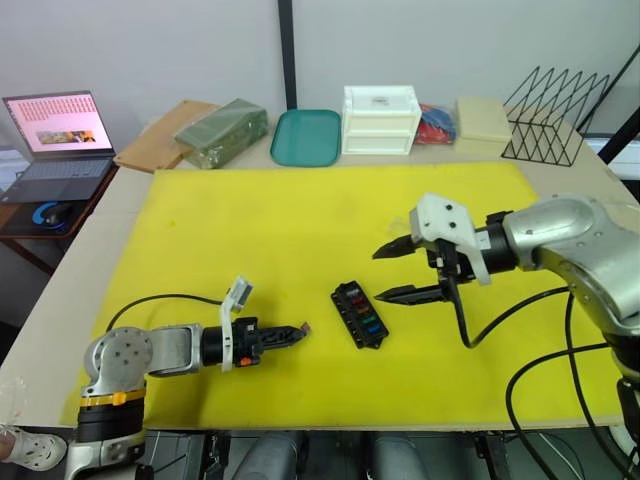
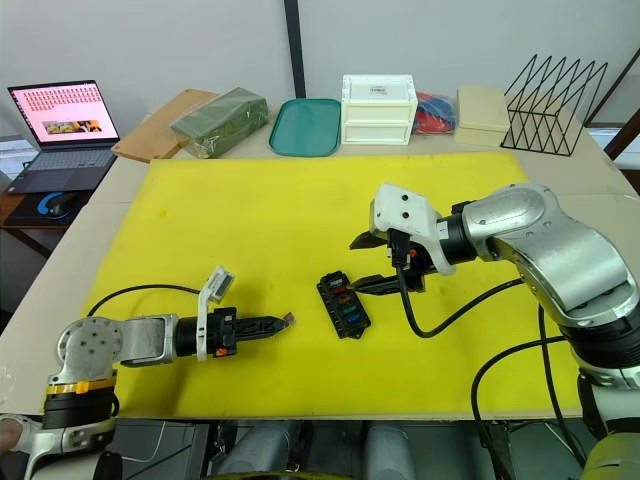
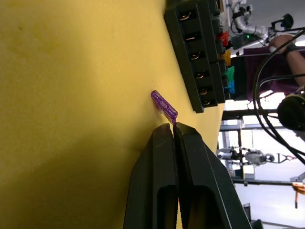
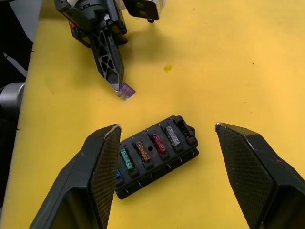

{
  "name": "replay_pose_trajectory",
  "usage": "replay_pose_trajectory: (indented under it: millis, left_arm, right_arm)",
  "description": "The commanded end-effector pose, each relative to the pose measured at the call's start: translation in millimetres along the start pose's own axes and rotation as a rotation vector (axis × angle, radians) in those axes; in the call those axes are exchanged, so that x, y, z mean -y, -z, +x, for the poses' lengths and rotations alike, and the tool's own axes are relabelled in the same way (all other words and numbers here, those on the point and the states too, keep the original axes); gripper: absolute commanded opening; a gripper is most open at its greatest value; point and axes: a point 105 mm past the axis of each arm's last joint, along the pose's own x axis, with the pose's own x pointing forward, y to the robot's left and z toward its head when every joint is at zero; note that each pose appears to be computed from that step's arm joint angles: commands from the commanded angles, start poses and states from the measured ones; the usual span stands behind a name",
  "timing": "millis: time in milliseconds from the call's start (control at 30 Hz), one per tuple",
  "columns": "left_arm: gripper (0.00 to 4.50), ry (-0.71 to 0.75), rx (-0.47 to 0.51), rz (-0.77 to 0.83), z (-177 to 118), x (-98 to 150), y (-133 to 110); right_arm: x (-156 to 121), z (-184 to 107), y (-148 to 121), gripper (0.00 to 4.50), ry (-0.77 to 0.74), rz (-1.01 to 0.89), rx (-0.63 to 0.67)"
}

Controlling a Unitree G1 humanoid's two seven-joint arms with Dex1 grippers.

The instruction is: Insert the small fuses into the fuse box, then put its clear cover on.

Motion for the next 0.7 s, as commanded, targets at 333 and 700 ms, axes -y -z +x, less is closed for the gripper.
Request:
replay_pose_trajectory:
  millis: [333,700]
  left_arm:
    - [0.11,-0.071,-0.018,0.043,-14,-15,10]
    - [0.11,-0.115,-0.005,0.077,-23,-26,9]
  right_arm:
    - [-2,-2,-9,3.41,0.008,-0.049,0.014]
    - [-5,1,-9,3.41,0.002,-0.052,0.018]
